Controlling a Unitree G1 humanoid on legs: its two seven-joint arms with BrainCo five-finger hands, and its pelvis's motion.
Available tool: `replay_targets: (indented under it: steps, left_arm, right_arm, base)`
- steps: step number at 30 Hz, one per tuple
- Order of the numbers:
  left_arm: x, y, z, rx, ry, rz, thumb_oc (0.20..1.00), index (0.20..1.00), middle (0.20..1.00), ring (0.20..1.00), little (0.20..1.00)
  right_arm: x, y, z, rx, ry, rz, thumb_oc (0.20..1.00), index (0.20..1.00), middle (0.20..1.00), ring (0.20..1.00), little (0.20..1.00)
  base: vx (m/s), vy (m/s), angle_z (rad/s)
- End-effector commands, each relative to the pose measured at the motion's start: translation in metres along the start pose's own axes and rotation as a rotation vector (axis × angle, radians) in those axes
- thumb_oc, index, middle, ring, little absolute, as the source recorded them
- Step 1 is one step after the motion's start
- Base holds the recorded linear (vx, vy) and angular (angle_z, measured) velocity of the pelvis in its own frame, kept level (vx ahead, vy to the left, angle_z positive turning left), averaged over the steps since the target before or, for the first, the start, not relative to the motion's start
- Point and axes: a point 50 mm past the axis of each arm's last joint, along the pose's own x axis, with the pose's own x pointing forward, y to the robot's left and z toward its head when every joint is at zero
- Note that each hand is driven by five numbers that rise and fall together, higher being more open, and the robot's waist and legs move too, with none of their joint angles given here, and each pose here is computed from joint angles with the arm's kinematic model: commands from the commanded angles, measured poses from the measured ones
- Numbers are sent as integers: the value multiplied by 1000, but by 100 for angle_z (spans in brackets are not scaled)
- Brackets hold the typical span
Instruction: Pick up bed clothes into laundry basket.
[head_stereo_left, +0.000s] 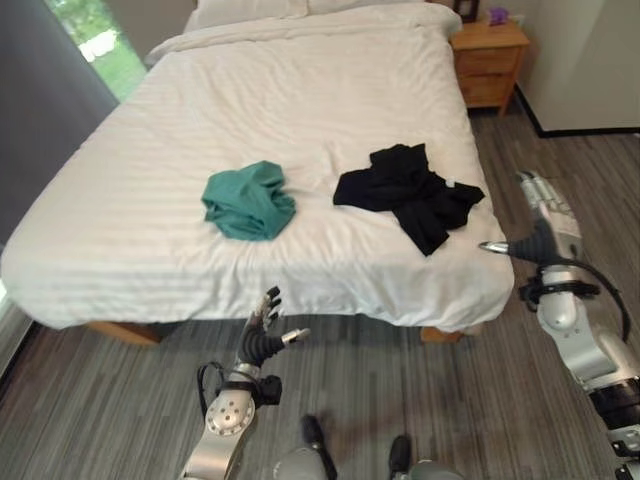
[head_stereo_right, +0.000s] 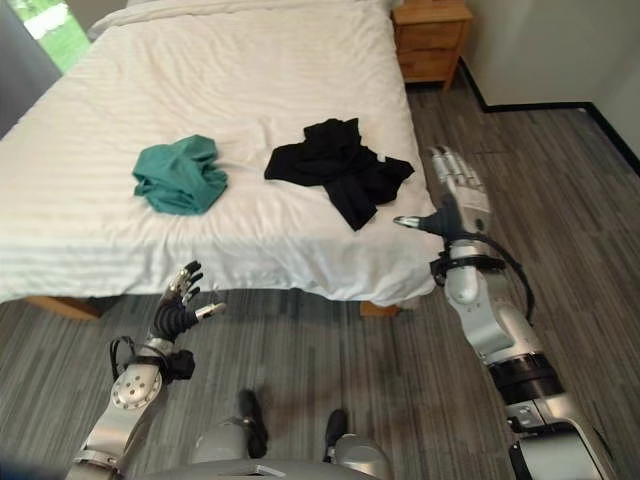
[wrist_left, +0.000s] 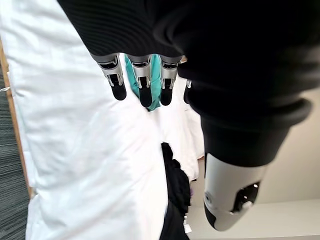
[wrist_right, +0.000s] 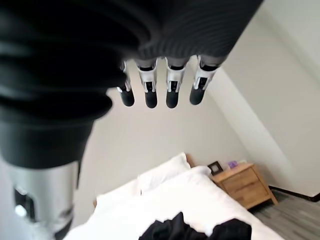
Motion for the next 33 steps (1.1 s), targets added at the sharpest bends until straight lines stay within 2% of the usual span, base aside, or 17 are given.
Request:
replay_targets:
  steps: [1, 12, 18, 33]
  left_arm:
    - [1, 9, 23, -49, -113, 3, 1000, 1000, 1000, 1000, 1000]
    - [2, 22, 11, 34, -33, -9, 1000, 1000, 1000, 1000, 1000]
    - [12, 30, 24, 77, -83, -25, 1000, 1000, 1000, 1000, 1000]
    - [6, 31, 19, 33, -67, -18, 1000, 1000, 1000, 1000, 1000]
  right_arm:
    - [29, -39, 2, -87, -64, -117, 1000, 1000, 1000, 1000, 1000]
    - [31, -22, -12, -133, -4, -16, 1000, 1000, 1000, 1000, 1000]
    - [32, -15, -29, -150, 80, 34, 1000, 1000, 1000, 1000, 1000]
    - [3, 4, -79, -230, 293, 181, 1000, 1000, 1000, 1000, 1000]
  base:
    - [316, 86, -5]
    - [252, 86, 13]
    - [122, 11, 52]
    - [150, -102, 19]
